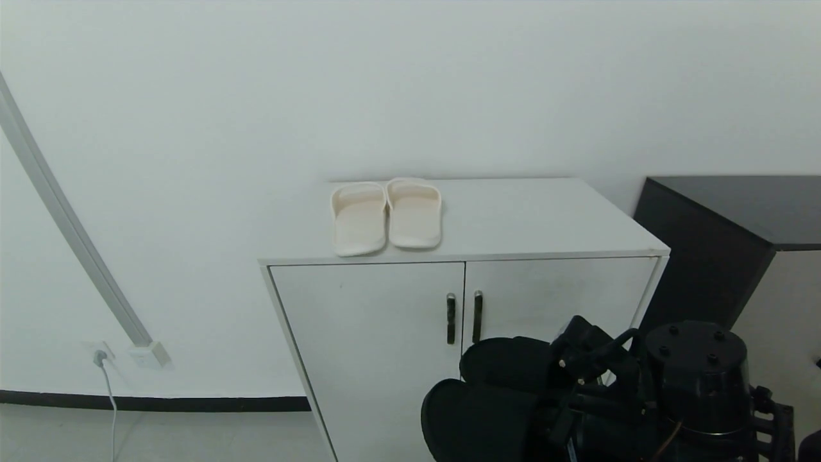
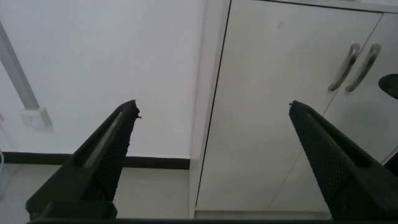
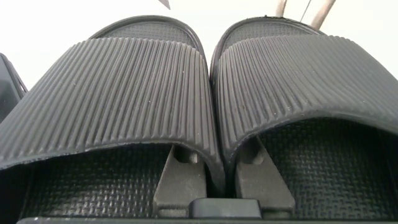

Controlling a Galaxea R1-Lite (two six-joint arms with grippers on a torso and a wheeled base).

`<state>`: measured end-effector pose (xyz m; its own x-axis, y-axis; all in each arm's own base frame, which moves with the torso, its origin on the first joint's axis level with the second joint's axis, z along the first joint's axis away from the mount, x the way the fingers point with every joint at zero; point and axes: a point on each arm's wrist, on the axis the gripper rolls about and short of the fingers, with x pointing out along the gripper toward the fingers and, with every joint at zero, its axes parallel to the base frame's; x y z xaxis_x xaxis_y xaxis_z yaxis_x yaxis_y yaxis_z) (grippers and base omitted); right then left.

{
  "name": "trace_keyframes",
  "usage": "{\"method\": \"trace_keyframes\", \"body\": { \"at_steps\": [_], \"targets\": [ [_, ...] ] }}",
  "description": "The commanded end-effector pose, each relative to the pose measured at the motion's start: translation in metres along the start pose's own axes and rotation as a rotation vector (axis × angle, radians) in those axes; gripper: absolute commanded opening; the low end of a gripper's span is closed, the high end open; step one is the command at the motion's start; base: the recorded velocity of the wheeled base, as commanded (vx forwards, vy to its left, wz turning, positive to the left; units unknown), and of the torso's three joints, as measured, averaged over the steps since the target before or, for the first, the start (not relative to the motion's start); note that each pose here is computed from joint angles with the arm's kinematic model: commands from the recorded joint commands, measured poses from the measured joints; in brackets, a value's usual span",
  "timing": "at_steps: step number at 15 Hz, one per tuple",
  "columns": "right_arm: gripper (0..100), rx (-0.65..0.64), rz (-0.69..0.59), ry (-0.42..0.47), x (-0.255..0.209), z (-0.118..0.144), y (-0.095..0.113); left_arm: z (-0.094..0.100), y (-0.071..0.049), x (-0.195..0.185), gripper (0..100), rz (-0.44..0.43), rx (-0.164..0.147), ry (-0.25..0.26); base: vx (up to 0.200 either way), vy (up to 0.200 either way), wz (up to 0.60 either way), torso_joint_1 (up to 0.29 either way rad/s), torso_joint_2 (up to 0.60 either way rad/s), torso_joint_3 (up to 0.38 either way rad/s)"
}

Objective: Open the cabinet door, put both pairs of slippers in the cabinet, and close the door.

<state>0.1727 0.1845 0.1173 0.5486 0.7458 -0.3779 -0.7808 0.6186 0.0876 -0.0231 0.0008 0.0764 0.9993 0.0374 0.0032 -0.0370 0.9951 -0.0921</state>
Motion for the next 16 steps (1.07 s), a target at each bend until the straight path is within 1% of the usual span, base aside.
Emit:
{"method": "trace_keyframes", "body": {
  "at_steps": [1,7,11,12,13,14,15,16],
  "targets": [
    [0,-0.001,0.002,0.01,0.002,-0.002,0.0,0.0,0.0,0.0,100,0.001,0.0,0.0,0.0,0.0,0.0,-0.188,0.5,0.305],
    [0,-0.003,-0.001,0.002,0.001,-0.001,0.001,0.0,0.0,0.0,100,0.0,0.002,0.002,0.0,0.0,0.0,-0.159,0.48,0.325],
    [0,-0.003,0.005,0.01,0.001,-0.004,0.002,0.0,0.0,0.0,100,0.002,0.005,0.0,0.0,0.0,0.0,-0.119,0.46,0.341],
    [0,-0.003,0.004,0.012,0.001,-0.004,0.002,0.0,0.0,0.0,100,0.002,0.011,0.0,0.0,0.0,0.0,-0.1,0.45,0.354],
    [0,-0.003,0.003,0.009,0.0,-0.004,0.002,0.001,0.0,0.0,100,0.008,0.055,-0.007,0.0,0.0,0.0,-0.071,0.46,0.369],
    [0,-0.005,0.003,0.003,0.0,-0.004,0.002,0.002,0.0,0.0,100,0.007,0.064,-0.008,0.0,0.0,0.0,-0.071,0.46,0.378],
    [0,-0.008,0.004,-0.006,0.0,-0.003,0.003,0.01,-0.001,-0.002,100,0.004,0.06,-0.032,0.0,0.0,0.0,-0.051,0.45,0.383],
    [0,-0.015,0.005,-0.011,-0.001,-0.003,0.003,0.044,-0.004,-0.009,100,-0.012,0.015,-0.105,0.0,0.0,0.0,0.002,0.35,0.3]
  ]
}}
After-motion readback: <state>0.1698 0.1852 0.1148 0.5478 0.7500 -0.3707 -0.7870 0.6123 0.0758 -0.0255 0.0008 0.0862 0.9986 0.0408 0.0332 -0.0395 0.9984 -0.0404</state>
